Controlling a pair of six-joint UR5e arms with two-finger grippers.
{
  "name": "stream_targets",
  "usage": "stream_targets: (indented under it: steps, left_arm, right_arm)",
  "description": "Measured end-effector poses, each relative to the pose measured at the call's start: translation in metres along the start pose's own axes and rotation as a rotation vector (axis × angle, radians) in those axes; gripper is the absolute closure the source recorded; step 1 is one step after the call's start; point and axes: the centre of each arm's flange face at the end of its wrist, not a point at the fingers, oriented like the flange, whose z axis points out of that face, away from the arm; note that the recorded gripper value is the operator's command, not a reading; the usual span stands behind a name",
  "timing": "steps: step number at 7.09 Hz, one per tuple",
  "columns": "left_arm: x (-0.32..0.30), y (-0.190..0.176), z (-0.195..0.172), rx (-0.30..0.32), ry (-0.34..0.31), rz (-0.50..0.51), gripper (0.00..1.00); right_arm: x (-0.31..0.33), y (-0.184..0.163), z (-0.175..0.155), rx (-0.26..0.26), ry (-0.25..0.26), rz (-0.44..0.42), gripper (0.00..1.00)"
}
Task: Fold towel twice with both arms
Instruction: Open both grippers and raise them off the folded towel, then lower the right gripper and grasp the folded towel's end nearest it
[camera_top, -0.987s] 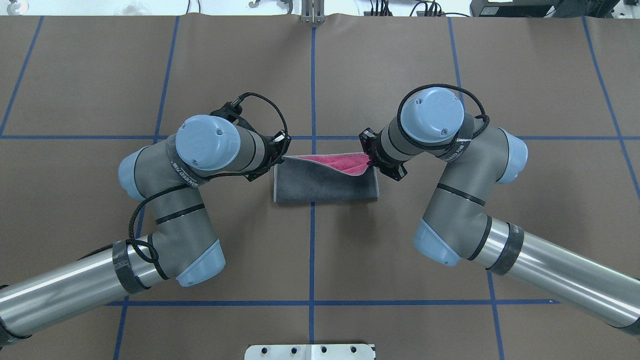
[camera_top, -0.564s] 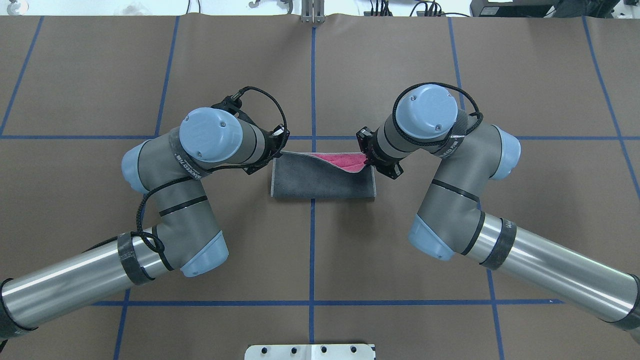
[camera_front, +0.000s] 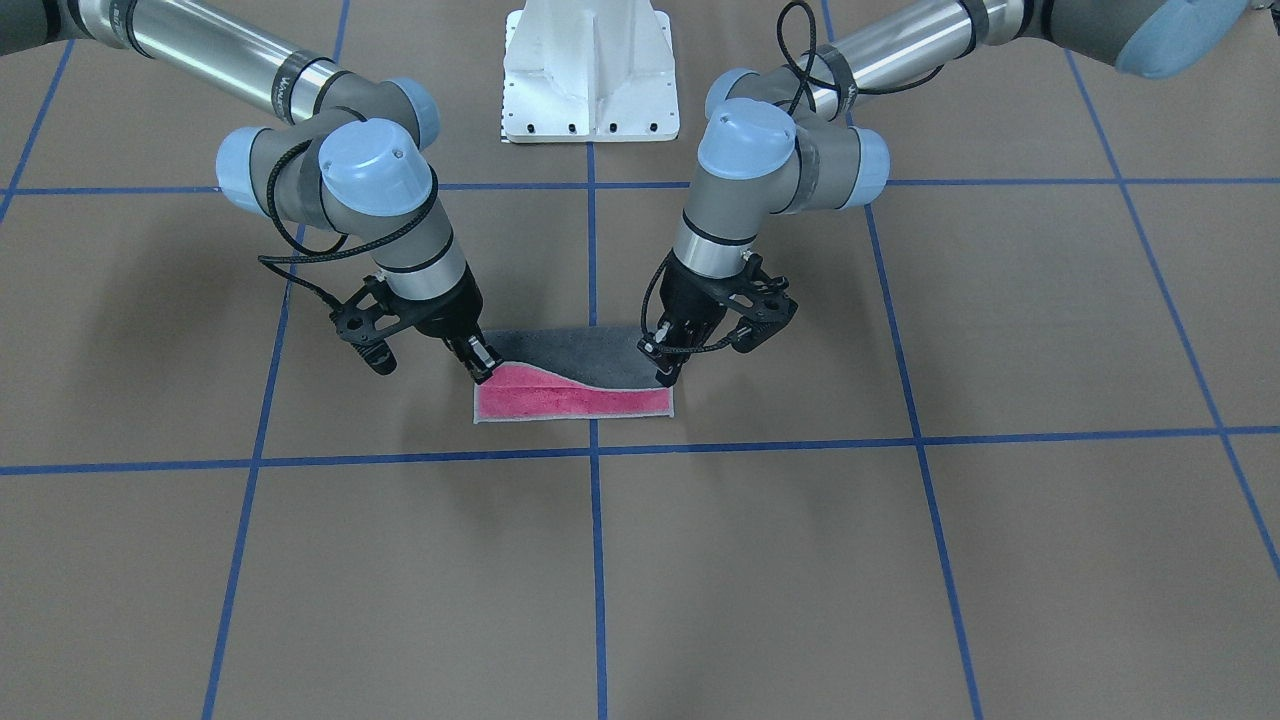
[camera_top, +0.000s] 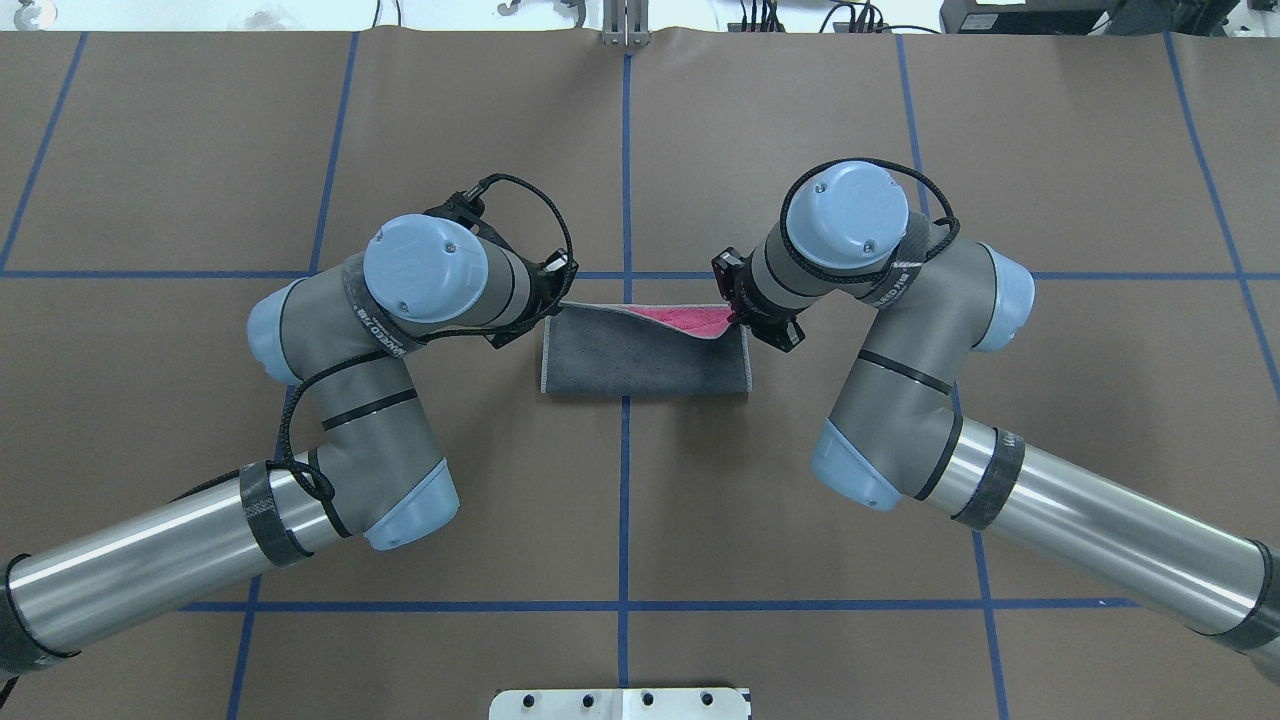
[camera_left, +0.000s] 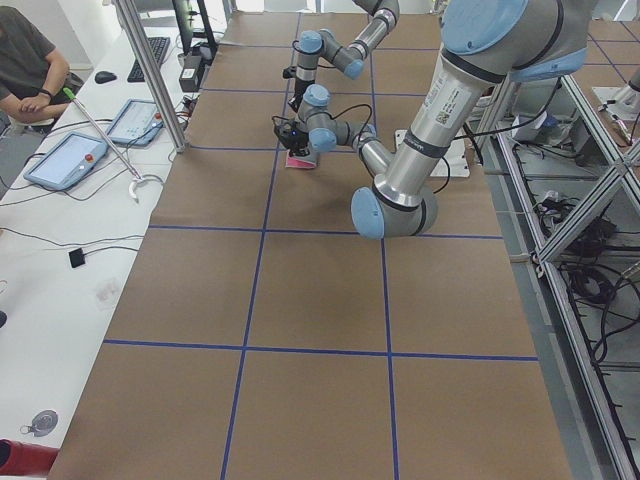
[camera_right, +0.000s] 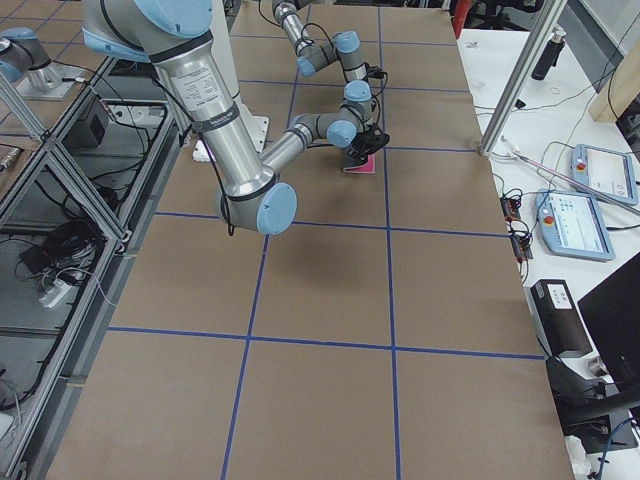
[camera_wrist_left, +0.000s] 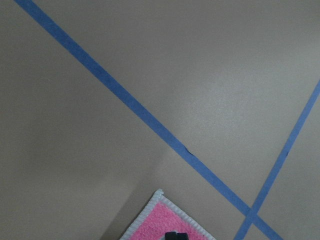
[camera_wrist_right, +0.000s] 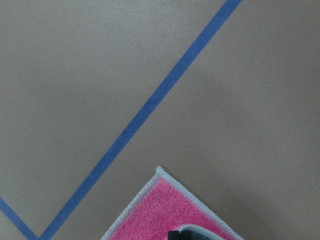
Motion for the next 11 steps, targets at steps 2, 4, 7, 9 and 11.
stream_targets:
  steps: [2,4,7,9,11]
  left_arm:
    - [-0.002,-0.001,0.007,-0.008,0.018,0.004,0.0]
    - [-0.003,-0.006,0.011,-0.012,0.038,0.009,0.0]
    - [0.007,-0.017,-0.005,-0.016,0.084,0.005,0.0]
    - [0.013,-0.023,-0.026,-0.025,0.112,0.002,0.0]
    - [0.015,-0.034,-0.036,-0.023,0.123,-0.004,0.0]
  right_arm:
    - [-0.016,-0.005,0.011,0.007,0.019,0.016,0.0]
    - [-0.023,-0.013,0.008,0.004,0.019,0.023,0.0]
    - [-0.009,-0.019,-0.01,-0.022,0.003,0.021,0.0]
    - [0.02,-0.005,-0.02,-0.046,-0.004,0.027,0.01]
    - [0.046,0.025,-0.016,-0.054,-0.002,0.077,0.19]
